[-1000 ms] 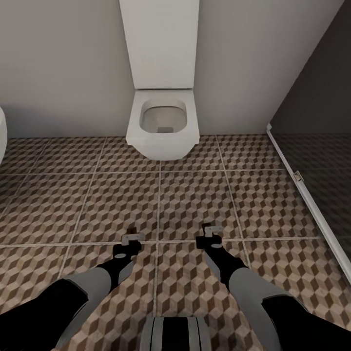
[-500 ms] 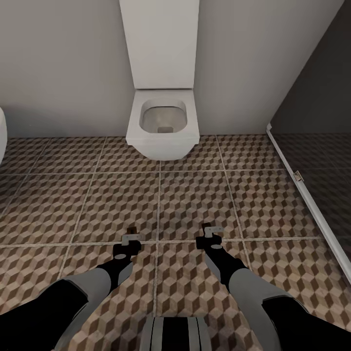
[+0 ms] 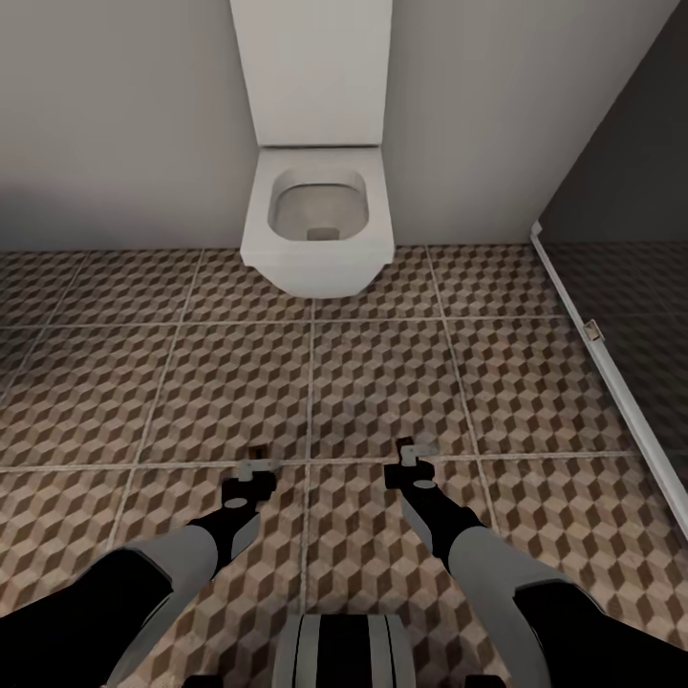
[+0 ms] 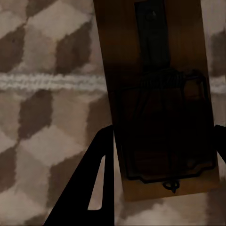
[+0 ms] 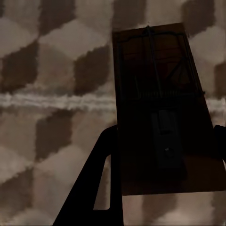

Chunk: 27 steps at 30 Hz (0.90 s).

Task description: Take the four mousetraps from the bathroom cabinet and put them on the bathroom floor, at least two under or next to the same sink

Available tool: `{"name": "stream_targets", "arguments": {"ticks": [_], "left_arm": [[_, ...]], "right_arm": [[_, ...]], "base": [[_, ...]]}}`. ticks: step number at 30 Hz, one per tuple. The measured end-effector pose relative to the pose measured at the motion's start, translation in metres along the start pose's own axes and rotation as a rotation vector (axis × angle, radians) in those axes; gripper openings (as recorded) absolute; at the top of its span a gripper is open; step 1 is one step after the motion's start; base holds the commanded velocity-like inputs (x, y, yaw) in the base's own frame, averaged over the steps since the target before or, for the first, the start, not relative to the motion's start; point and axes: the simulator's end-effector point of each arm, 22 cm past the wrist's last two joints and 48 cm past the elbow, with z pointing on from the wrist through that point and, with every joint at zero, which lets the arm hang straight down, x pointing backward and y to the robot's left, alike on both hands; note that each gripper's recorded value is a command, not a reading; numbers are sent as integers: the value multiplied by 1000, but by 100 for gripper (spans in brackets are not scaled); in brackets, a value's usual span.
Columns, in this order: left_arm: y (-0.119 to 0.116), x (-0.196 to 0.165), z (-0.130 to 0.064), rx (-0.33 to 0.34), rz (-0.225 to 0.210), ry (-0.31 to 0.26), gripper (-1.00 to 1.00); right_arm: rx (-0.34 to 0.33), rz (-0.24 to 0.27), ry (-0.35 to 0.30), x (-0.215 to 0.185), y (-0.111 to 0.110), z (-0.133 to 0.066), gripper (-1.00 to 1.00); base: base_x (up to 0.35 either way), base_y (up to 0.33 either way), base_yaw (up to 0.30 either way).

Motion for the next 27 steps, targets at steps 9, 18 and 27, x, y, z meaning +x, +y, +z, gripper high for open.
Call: {"name": "stream_targets", "arguments": {"ticks": [9, 18, 27], "left_arm": [[-1, 10, 5, 0, 4, 16, -100], [-1, 15, 7, 0, 5, 24, -100], [-2, 21, 9, 0, 8, 31, -100]], "right_arm": [[-1, 0, 20, 13, 1, 5, -100], [-2, 5, 6, 17, 1, 7, -100], [-4, 10, 3, 27, 2, 8, -100]], "base": [[0, 0, 0], [0, 0, 0], [0, 0, 0]]}}
